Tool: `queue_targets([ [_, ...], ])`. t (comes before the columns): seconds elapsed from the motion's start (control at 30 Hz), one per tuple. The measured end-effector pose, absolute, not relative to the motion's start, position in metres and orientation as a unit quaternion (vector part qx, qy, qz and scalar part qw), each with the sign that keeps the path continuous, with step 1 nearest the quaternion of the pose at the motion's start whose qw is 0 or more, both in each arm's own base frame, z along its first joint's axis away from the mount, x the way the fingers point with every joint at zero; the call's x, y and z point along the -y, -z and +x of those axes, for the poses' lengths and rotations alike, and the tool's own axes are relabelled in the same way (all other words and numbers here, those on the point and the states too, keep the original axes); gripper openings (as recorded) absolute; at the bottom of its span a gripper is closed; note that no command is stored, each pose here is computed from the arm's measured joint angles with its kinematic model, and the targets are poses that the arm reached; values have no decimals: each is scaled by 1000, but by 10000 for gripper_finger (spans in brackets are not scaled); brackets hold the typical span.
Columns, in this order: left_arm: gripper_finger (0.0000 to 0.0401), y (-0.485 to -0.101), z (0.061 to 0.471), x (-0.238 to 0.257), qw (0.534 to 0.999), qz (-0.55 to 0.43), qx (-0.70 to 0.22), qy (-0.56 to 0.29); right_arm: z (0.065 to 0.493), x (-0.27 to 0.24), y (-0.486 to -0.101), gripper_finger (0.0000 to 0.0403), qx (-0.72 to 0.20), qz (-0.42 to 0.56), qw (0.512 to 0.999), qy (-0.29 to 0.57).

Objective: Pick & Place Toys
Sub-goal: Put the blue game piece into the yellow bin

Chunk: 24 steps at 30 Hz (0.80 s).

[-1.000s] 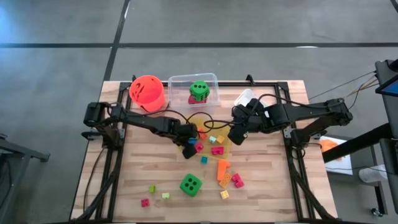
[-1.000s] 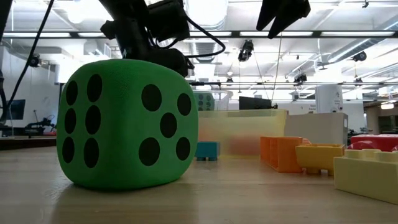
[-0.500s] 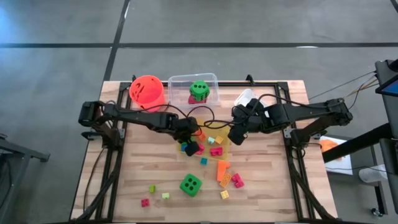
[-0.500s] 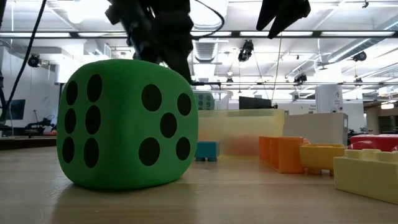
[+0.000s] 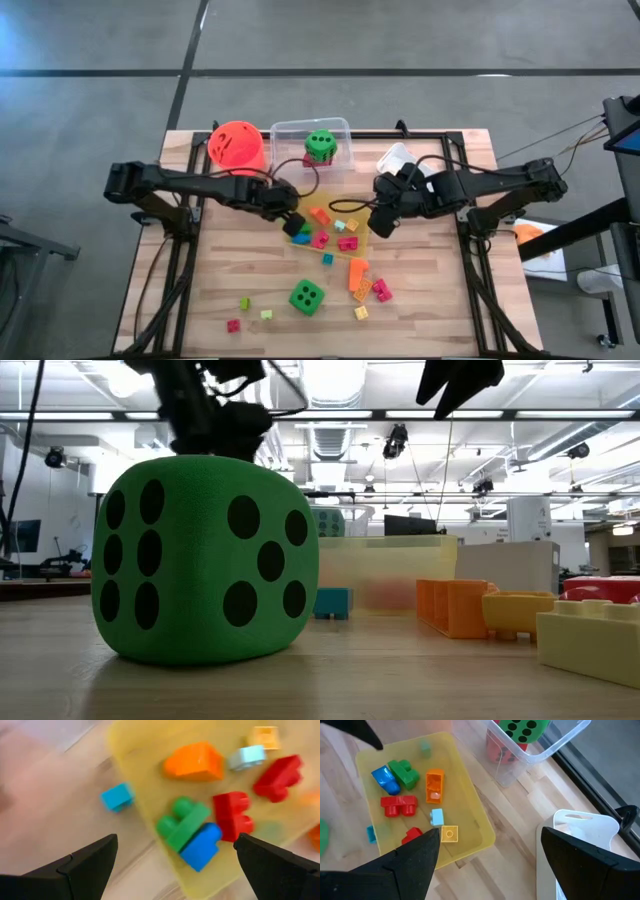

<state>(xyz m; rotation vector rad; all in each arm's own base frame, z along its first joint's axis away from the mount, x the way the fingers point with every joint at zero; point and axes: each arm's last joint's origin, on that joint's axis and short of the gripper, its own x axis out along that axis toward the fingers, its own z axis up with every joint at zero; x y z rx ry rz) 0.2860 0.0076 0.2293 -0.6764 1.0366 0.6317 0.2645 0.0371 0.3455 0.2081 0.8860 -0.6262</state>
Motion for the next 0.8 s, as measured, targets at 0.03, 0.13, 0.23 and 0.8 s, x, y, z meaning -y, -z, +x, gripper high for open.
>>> queue_targets([
  [0.03,397,-228,281,-8,762,-320,-476,-302,264,-38,-345,343,-421,100,851,298],
  [0.13,397,-218,265,-8,735,-346,-477,-335,264,-39,-345,343,-422,100,851,297],
  [0.23,395,-212,250,-9,720,-366,-470,-356,264,-40,-345,343,-422,99,852,295],
  [0.8,211,-172,237,-22,674,-433,-412,-434,264,-40,-345,343,-421,99,852,295],
])
